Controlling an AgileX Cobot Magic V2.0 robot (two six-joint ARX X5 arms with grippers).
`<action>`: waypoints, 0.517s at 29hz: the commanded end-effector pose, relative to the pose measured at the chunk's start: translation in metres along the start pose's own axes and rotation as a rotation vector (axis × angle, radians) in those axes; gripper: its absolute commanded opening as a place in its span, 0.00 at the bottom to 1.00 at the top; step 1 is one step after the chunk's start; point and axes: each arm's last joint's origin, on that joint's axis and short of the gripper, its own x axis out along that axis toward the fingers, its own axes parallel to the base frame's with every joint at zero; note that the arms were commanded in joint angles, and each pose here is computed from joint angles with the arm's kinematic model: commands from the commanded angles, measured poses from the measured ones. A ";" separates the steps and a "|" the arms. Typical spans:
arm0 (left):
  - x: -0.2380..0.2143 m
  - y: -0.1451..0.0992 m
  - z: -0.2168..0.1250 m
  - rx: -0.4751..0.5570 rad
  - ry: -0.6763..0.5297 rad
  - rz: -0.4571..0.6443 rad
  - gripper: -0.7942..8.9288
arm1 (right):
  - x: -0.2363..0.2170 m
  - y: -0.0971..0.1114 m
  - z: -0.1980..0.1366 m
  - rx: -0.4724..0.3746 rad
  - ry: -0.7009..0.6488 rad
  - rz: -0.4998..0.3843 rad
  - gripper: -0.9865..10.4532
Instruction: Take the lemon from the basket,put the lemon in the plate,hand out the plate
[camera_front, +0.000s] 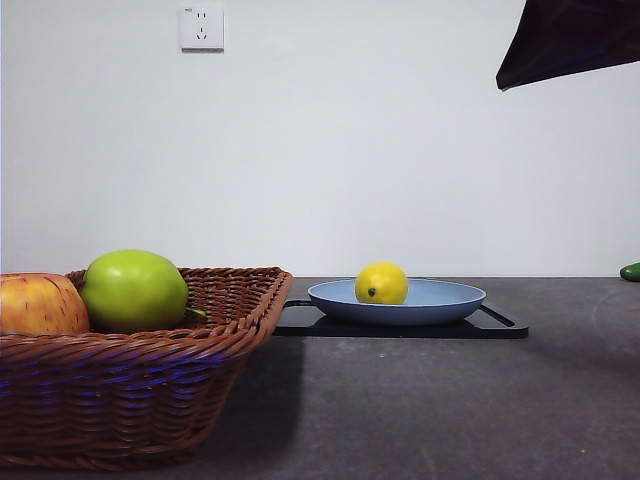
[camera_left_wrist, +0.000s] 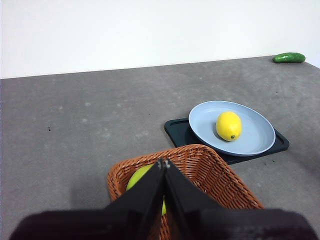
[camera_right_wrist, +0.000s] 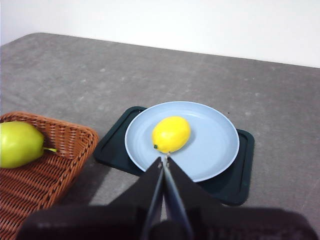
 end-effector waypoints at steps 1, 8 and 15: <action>0.000 0.000 0.003 -0.006 -0.013 0.000 0.09 | -0.001 0.001 0.005 0.021 -0.020 0.005 0.09; 0.000 0.000 0.003 -0.006 -0.013 0.000 0.09 | -0.001 0.001 0.005 0.022 -0.023 0.005 0.09; -0.028 0.002 0.002 0.077 -0.121 0.048 0.09 | -0.001 0.001 0.005 0.022 -0.023 0.005 0.09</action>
